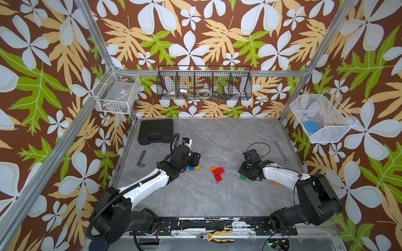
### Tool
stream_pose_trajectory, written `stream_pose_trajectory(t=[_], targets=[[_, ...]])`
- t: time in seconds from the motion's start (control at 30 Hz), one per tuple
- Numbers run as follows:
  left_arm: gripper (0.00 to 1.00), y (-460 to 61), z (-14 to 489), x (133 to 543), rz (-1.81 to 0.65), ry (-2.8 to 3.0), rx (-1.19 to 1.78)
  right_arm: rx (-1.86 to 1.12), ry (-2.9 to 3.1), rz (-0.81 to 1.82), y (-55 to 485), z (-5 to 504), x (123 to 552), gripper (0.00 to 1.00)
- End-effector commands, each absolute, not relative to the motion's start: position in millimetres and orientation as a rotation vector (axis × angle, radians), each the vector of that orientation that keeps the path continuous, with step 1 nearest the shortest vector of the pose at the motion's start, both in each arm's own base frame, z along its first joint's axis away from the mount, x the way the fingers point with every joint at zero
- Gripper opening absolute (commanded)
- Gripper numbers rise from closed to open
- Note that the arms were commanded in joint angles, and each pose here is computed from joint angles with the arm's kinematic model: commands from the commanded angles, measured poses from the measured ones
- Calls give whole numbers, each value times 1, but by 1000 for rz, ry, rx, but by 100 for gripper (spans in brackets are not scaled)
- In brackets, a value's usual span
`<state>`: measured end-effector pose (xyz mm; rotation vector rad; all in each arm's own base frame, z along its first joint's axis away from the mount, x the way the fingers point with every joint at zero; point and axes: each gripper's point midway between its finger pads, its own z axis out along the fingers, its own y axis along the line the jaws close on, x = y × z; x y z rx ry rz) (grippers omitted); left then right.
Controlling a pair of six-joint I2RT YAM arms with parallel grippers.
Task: Assemble a rectangle with lego
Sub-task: Move the lego brick at the center of the board, then adjust the lego brick at the center of the board.
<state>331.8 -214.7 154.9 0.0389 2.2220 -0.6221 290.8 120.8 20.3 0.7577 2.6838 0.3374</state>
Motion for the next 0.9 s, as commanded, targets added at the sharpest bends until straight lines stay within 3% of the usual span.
stream_pose_trajectory(t=[0.0, 0.1, 0.23, 0.3, 0.37, 0.5, 0.87], targets=[[48, -220, 168, 335, -649, 2187, 56, 872, 2813, 502, 167, 22, 261, 57], [48, -217, 171, 334, -625, 2184, 68, 688, 2862, 473, 172, 42, 252, 60], [48, -215, 169, 331, -629, 2183, 66, 140, 2849, 147, 139, 75, 277, 60], [48, -217, 165, 329, -652, 2189, 60, -29, 2837, 72, 134, 81, 293, 54], [47, -219, 165, 328, -666, 2193, 59, -117, 2841, 96, 146, 80, 306, 42], [47, -218, 168, 327, -662, 2191, 53, -115, 2871, 105, 158, 64, 315, 19], [48, -224, 155, 310, -676, 2203, 59, -6, 3010, 247, 181, 17, 233, 14]])
